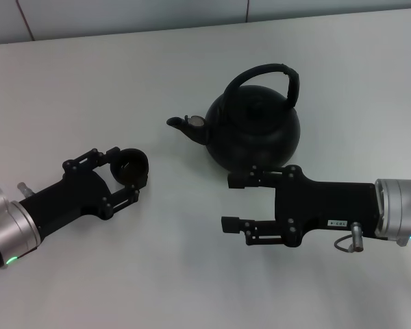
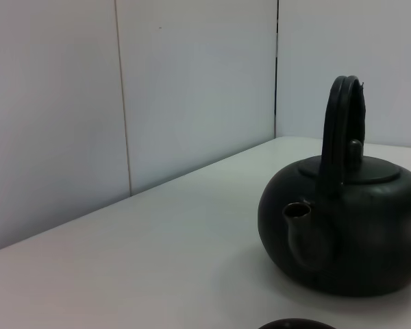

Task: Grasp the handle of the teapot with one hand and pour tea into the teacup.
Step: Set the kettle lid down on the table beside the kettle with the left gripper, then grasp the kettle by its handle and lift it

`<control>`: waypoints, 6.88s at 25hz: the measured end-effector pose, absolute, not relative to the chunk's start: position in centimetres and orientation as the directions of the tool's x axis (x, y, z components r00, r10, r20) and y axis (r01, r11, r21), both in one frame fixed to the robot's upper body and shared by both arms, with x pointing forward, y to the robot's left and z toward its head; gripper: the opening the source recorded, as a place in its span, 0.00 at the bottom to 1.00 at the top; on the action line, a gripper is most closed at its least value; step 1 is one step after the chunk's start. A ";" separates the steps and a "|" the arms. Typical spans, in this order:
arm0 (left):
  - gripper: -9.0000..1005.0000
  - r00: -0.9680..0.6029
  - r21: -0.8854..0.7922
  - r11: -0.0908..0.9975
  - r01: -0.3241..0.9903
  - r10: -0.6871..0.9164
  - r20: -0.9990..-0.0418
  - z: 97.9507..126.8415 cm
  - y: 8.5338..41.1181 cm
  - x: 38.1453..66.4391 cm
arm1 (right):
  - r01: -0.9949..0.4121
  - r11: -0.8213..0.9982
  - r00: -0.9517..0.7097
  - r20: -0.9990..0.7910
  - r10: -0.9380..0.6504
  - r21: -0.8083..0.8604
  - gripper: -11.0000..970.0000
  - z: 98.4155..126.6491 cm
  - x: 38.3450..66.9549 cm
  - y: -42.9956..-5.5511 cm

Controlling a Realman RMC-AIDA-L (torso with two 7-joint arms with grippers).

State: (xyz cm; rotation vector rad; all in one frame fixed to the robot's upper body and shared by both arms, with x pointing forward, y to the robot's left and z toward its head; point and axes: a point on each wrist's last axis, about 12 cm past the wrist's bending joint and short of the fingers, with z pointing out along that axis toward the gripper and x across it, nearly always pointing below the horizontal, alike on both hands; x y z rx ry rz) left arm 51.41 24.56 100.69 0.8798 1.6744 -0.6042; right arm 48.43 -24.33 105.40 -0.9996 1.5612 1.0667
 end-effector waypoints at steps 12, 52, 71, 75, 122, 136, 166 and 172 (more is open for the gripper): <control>0.71 -0.119 0.063 0.566 0.822 0.280 -0.953 100.6 24.2 51.6 | -0.946 0.280 -0.199 -0.974 -0.106 0.163 0.76 105.4 48.5 -24.3; 0.86 -0.085 0.093 0.560 0.823 0.283 -0.955 101.2 24.6 52.0 | -0.938 0.319 -0.178 -0.979 -0.099 0.139 0.76 105.9 49.5 -24.6; 0.86 -0.009 0.088 0.552 0.829 0.171 -0.985 103.3 27.6 49.8 | -0.731 0.656 -0.202 -0.978 0.050 0.185 0.76 103.7 47.5 -30.3; 0.86 -0.004 0.087 0.546 0.833 0.164 -0.987 103.4 27.8 49.4 | -0.691 0.696 -0.196 -0.978 0.078 0.194 0.76 103.4 46.8 -31.2; 0.86 -0.012 0.120 0.567 0.815 0.224 -0.975 103.2 27.5 50.8 | -0.574 0.798 -0.213 -0.974 0.070 0.183 0.76 104.5 55.0 -29.1; 0.86 -0.010 0.141 0.573 0.807 0.253 -0.967 103.4 26.9 52.2 | -0.569 0.809 -0.219 -0.976 0.022 0.146 0.76 105.0 57.0 -28.3; 0.86 -0.007 0.149 0.573 0.806 0.262 -0.965 103.5 26.5 52.8 | -0.593 0.799 -0.205 -0.978 -0.037 0.094 0.13 104.7 57.2 -27.4; 0.86 -0.007 0.144 0.572 0.807 0.253 -0.967 103.6 26.7 52.7 | -0.605 0.791 -0.198 -0.979 -0.041 0.089 0.13 104.9 57.3 -27.2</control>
